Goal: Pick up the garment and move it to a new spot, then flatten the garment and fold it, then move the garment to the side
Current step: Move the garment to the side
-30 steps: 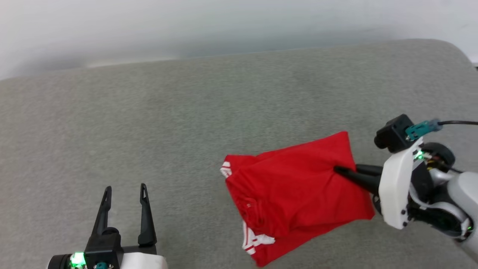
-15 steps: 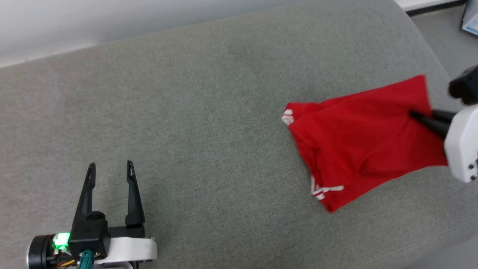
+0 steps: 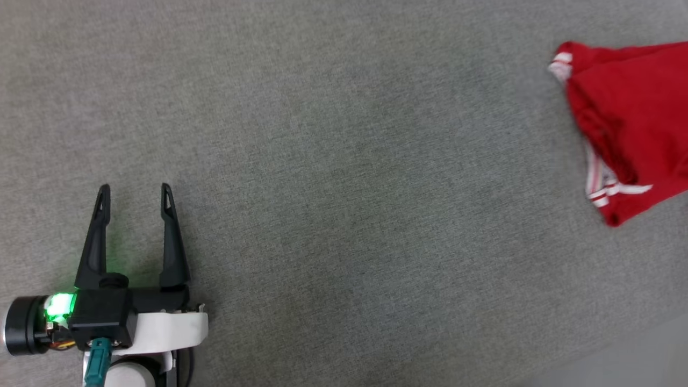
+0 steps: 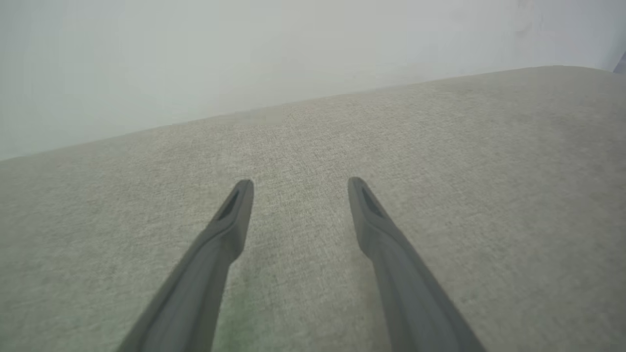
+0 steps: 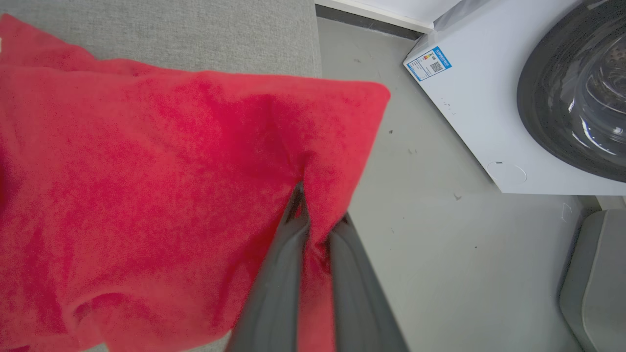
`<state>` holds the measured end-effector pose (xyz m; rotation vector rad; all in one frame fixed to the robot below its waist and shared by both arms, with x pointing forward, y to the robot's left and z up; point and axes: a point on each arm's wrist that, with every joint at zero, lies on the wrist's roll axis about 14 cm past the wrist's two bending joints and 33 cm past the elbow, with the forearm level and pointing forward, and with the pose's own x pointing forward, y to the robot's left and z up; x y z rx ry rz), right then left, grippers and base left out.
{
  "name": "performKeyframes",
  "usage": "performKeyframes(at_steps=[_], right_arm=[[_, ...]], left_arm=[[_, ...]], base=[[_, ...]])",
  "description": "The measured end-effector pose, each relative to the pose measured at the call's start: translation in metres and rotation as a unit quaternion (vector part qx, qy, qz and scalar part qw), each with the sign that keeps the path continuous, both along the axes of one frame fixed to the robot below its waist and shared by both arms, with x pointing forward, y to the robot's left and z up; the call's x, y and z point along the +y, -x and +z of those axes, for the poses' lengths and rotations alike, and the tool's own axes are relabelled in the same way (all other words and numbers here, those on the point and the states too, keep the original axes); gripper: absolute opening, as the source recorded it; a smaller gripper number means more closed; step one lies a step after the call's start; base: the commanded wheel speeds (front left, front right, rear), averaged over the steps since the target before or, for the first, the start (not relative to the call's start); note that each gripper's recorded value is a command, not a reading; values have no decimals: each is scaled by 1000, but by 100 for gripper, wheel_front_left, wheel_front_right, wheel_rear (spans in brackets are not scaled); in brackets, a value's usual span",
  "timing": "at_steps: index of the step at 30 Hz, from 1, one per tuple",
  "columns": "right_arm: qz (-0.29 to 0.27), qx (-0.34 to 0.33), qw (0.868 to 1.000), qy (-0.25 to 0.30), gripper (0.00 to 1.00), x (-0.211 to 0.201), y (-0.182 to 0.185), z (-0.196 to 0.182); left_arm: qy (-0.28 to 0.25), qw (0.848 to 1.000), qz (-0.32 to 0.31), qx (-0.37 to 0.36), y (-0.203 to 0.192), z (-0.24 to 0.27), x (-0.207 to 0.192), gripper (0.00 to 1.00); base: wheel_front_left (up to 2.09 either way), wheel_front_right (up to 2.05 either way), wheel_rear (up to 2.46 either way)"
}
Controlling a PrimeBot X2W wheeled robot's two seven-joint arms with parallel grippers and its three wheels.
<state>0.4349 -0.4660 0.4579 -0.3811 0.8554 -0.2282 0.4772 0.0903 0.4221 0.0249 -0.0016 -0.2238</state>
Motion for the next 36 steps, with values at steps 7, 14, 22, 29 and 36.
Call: performKeyframes(at_steps=[7, 14, 22, 29, 36], right_arm=[[-37, -6, 999, -8, 0, -9, -5, -26], [-19, -73, 997, 26, 100, -14, -17, 5], [81, -305, 947, 52, 100, 27, -66, 104], [181, -455, 871, 18, 100, 122, -92, 180], [230, -532, 813, -62, 100, 217, -61, 181]], left_arm=[[-3, 1000, 4, 5, -6, -10, 3, 100], [4, 1000, 20, -6, 0, 10, 8, 100], [8, 999, 46, -17, 30, 39, 20, 100], [6, 997, 75, -29, 55, 60, 39, 100], [3, 995, 93, -41, 75, 76, 54, 100]], base=[[0, 0, 0], [0, 0, 0], [0, 0, 0], [0, 0, 0], [0, 0, 0]])
